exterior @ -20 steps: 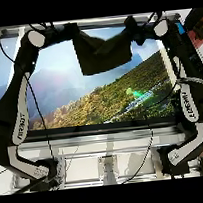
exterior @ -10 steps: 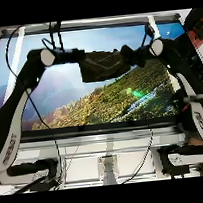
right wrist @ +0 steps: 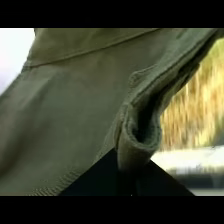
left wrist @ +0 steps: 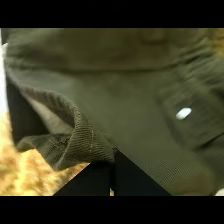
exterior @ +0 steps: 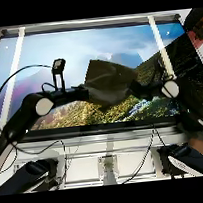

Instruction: Fold the clothes and pants, and hang the long-sleeved shirts on hangers.

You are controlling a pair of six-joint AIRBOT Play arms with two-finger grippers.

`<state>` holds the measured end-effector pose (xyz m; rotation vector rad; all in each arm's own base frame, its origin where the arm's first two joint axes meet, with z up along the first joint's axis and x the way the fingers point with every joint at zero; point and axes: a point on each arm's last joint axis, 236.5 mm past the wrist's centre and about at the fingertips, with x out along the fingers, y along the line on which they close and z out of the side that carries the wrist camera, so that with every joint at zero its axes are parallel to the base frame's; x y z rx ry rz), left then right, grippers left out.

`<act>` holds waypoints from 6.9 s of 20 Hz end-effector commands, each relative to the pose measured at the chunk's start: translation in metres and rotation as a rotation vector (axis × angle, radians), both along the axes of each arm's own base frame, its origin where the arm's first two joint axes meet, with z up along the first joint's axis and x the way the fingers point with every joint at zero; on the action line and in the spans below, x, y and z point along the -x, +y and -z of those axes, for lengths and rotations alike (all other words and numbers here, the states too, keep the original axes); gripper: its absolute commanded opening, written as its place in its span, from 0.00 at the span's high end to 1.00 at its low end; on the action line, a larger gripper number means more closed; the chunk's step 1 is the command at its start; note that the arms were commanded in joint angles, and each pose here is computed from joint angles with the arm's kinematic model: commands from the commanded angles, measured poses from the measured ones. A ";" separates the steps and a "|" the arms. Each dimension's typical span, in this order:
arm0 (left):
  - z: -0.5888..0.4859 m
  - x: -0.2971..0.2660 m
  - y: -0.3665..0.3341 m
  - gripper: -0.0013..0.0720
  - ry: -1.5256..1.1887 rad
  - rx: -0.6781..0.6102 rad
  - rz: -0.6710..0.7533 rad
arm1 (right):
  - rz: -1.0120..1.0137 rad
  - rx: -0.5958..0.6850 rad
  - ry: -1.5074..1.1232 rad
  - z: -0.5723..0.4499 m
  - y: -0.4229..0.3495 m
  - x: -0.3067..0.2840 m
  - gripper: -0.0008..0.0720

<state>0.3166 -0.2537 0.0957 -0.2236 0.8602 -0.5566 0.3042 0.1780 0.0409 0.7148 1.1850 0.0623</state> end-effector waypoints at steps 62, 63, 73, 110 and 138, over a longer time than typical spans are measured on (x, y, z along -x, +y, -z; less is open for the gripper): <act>-0.245 -0.104 0.077 0.34 -0.678 0.161 -0.283 | -0.129 -0.400 0.000 0.064 -0.116 -0.113 0.06; -0.248 -0.102 0.078 0.34 -0.682 0.163 -0.283 | -0.107 -0.379 0.052 0.076 -0.115 -0.110 0.03; -0.227 -0.098 0.079 0.34 -0.601 0.117 -0.272 | 0.077 -0.570 0.257 0.112 -0.094 -0.117 0.03; -0.227 -0.097 0.078 0.34 -0.593 0.127 -0.273 | 0.603 0.401 0.376 -0.080 -0.474 0.031 0.95; -0.290 0.008 0.206 0.97 -0.734 -0.136 -0.468 | -0.590 -0.322 -0.543 -0.306 -0.006 -0.073 0.94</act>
